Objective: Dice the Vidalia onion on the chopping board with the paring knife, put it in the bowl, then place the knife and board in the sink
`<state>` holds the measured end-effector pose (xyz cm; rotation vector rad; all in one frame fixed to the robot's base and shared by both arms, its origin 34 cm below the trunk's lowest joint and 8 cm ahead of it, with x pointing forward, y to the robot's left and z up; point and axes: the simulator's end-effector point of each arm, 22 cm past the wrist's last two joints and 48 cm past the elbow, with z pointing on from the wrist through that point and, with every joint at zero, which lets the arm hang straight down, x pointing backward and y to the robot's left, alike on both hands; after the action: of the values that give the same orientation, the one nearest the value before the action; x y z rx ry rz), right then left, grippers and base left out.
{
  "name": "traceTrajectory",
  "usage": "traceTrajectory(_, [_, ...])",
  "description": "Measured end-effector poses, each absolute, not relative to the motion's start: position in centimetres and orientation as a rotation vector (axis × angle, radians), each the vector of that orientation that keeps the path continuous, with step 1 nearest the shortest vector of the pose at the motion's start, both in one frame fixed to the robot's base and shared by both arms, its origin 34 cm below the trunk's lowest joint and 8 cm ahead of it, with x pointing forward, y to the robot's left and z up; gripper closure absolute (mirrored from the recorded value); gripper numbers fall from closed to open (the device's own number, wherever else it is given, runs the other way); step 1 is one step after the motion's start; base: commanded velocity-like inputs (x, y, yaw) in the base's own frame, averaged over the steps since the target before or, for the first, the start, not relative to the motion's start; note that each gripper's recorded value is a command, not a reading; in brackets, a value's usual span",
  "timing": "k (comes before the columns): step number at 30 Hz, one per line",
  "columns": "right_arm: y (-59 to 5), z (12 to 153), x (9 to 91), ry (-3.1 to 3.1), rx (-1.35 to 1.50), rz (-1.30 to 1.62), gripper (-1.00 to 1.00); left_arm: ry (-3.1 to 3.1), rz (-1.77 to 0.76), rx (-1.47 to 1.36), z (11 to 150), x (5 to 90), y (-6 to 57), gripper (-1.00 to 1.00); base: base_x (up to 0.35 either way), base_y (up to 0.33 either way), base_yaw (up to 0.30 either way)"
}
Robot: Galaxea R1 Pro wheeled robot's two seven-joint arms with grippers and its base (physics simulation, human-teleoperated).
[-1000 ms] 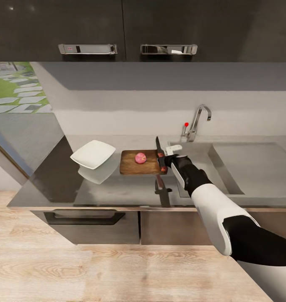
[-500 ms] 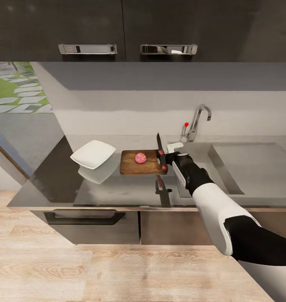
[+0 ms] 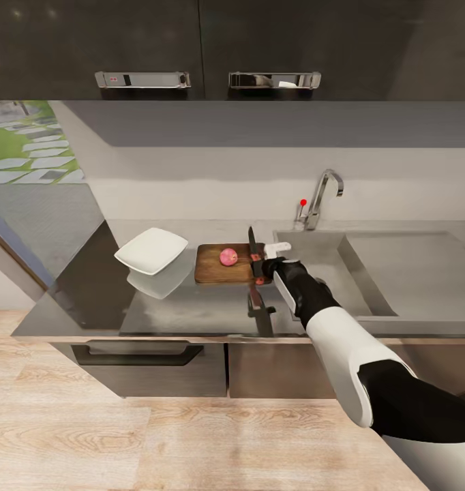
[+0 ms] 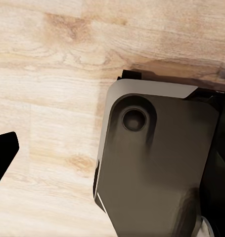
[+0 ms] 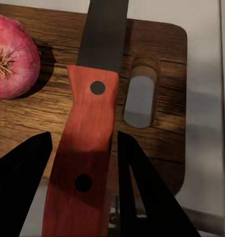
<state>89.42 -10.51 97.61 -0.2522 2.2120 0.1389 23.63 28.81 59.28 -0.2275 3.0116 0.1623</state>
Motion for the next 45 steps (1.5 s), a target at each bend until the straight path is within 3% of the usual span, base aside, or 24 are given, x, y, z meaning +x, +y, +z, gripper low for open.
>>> traceTrajectory(27, [-12.3, 102.6, 90.9, 2.106, -0.407, -0.207, 1.0, 3.011, 0.162, -0.227, 59.3, 23.6, 28.8, -1.0, 0.0, 0.0, 0.0])
traceTrajectory(28, [-13.2, 108.8, 91.9, 1.896, -0.514, -0.566, 1.0, 3.012, 0.162, -0.228, 59.3, 23.6, 28.8, -1.0, 0.0, 0.0, 0.0])
traceTrajectory(29, [-9.2, 110.4, 91.2, 1.769, -0.668, -0.638, 1.0, 3.011, 0.162, -0.228, 59.3, 23.6, 28.8, -1.0, 0.0, 0.0, 0.0])
traceTrajectory(30, [-9.3, 110.9, 91.2, 1.739, -0.687, -0.686, 1.0, 3.012, 0.161, -0.228, 59.3, 23.6, 28.8, -1.0, 0.0, 0.0, 0.0])
traceTrajectory(45, [-10.1, 114.6, 91.5, 1.553, -0.761, -0.927, 1.0, 3.012, 0.16, -0.228, 59.3, 23.6, 28.7, -1.0, 0.0, 0.0, 0.0])
